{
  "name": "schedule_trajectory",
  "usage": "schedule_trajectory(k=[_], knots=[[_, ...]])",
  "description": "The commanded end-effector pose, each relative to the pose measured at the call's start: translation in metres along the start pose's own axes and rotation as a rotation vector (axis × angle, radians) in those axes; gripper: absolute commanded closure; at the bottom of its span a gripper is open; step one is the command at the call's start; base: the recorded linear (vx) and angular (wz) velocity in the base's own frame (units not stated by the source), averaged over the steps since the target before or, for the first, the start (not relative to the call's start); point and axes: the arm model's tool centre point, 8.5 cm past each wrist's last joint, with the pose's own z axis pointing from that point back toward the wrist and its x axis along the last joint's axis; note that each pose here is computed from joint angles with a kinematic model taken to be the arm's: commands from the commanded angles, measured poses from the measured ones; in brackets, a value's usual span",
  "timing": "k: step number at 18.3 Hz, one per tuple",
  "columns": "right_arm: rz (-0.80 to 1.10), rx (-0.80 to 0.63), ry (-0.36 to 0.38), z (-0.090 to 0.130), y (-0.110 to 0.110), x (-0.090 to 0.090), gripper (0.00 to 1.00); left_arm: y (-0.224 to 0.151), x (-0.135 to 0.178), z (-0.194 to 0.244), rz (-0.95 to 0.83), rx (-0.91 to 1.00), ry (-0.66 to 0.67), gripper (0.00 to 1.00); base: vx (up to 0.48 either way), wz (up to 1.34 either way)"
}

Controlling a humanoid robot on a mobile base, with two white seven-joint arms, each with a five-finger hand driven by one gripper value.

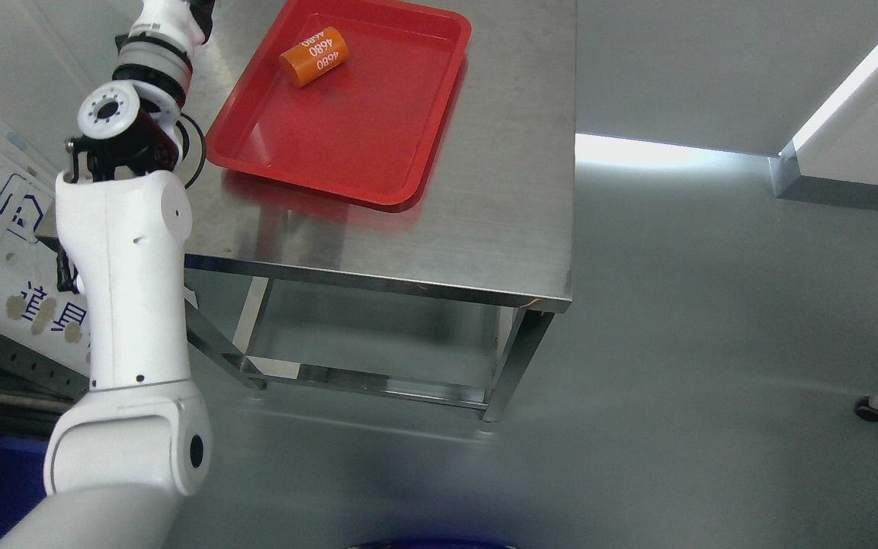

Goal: Grab orange capacitor from left shelf to right desk

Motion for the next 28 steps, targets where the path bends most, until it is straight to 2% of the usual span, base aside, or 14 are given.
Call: schedule_trajectory(k=[1,3,9,13,17,21,28], knots=[[-0.010,-0.017,-0.020,0.000,-0.011,0.003,0.00,0.033,0.033,0.057,-0.042,0.222,-0.156,0.00,0.000,0.00],[-0.010,-0.017,-0.020,0.000,-0.011,0.003,0.00,0.018,0.024,0.067,-0.070,0.228,-0.147,0.00,0.000,0.00],[-0.010,-0.017,-0.020,0.000,-0.011,0.003,0.00,0.013,0.010,0.077,-0.085,0.151,-0.173,0.00,0.000,0.00],[-0.010,-0.017,-0.020,0.000,-0.011,0.003,0.00,0.016,-0.006,0.088,-0.111,0.099,-0.152,0.00,0.000,0.00],[-0.010,-0.017,-0.020,0.000,-0.011,0.003,0.00,0.002,-0.026,0.094,-0.124,0.051,-0.101,0.00,0.000,0.00],[-0.010,-0.017,-0.020,0.000,-0.011,0.003,0.00,0.020,-0.044,0.110,-0.207,0.069,-0.040,0.00,0.000,0.00],[-0.010,-0.017,-0.020,0.000,-0.011,0.003,0.00,0.046,-0.042,0.116,-0.257,0.104,-0.031,0.00,0.000,0.00]])
